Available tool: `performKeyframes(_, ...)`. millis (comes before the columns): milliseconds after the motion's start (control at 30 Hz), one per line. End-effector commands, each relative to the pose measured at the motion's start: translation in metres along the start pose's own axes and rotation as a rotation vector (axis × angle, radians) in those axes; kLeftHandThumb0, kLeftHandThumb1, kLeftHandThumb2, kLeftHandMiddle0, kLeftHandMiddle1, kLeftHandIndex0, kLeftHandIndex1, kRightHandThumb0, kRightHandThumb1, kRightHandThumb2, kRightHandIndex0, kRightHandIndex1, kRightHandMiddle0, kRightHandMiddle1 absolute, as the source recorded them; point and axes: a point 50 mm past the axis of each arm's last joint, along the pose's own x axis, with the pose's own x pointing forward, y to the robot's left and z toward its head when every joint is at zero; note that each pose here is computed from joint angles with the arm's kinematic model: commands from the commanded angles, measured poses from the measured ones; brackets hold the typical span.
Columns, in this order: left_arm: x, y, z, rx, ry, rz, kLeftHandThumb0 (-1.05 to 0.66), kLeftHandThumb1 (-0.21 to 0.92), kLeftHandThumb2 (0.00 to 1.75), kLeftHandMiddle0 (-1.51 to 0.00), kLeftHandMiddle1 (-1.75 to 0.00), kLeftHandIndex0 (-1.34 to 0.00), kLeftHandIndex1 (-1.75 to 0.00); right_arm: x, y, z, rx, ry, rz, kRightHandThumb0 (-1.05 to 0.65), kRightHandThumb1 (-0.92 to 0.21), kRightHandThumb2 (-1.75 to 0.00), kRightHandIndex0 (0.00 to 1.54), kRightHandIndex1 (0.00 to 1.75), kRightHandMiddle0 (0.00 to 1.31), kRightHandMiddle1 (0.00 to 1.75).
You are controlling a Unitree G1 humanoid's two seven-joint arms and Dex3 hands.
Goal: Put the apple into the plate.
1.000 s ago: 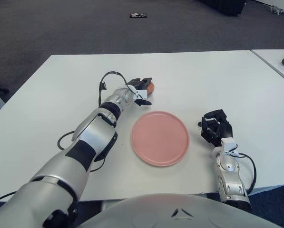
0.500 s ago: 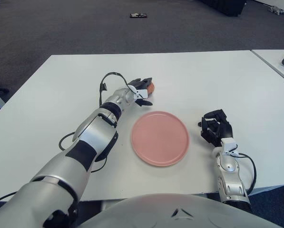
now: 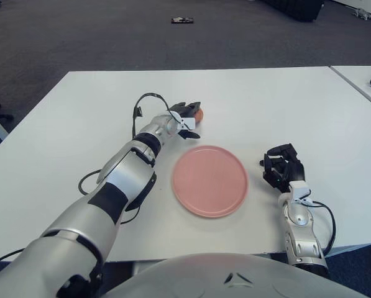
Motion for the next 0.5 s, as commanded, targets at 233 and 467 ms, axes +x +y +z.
performKeyframes(233,0.003,-0.002,0.014,0.113,-0.040,-0.013,-0.84,0.63,0.63,-0.10,-0.09,0.00,-0.55,-0.007,-0.002,-0.010,-0.014,0.052,-0.002,-0.37,-0.73,-0.80,0.57,1.20,0.31,1.75)
performKeyframes(467,0.004,-0.005,0.020,0.184,-0.064,-0.022,-0.83,0.64,0.61,-0.02,-0.47,0.00,-0.76,-0.008,-0.002,-0.009,-0.019,0.057,-0.015,-0.37,-0.74,-0.79,0.59,1.21,0.30,1.75)
